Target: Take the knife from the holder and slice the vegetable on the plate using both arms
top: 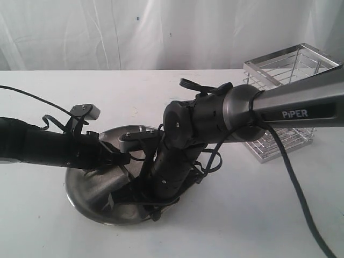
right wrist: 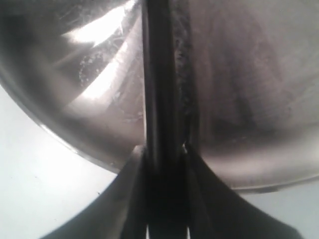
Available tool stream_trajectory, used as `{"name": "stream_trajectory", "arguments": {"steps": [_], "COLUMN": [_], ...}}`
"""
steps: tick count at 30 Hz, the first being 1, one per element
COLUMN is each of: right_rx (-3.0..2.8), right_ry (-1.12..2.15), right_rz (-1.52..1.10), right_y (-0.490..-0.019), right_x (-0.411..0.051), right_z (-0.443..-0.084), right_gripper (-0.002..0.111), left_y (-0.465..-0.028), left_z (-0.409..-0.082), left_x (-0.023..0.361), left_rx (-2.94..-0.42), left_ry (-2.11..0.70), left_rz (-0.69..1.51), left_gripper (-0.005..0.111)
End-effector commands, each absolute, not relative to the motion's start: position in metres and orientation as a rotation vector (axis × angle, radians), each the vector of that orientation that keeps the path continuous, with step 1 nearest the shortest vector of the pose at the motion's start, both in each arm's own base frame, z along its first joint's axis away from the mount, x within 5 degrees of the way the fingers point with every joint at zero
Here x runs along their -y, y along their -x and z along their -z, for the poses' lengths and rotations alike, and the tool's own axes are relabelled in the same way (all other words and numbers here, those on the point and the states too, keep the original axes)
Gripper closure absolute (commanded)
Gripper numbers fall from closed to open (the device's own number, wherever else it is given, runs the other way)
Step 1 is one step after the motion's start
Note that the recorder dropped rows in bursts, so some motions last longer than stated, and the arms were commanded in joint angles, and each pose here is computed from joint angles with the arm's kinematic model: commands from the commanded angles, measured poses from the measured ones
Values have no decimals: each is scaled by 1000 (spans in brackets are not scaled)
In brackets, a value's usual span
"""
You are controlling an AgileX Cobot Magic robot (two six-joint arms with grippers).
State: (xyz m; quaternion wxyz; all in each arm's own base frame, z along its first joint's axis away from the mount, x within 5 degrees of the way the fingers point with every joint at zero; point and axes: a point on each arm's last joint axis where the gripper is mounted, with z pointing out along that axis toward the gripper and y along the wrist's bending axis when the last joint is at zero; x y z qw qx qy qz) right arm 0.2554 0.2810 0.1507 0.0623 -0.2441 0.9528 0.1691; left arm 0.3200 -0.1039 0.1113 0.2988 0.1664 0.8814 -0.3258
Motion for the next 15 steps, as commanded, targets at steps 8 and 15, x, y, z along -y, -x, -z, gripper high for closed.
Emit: {"name": "stream_trajectory", "arguments": {"steps": [8, 15], "right_rx": [-2918, -2886], "right_ry": [755, 771], "right_rz": [-502, -534], "right_y": [-251, -244], "right_x": [-278, -273], "right_z": [-159, -186], "right_gripper": [108, 108], "left_y": [-286, -287], "left_z": [-47, -51], "left_x": [82, 82], "left_rx": [-2731, -2720], "left_ry": [-245, -247], "left_rz": [593, 598], "left_gripper": [107, 107]}}
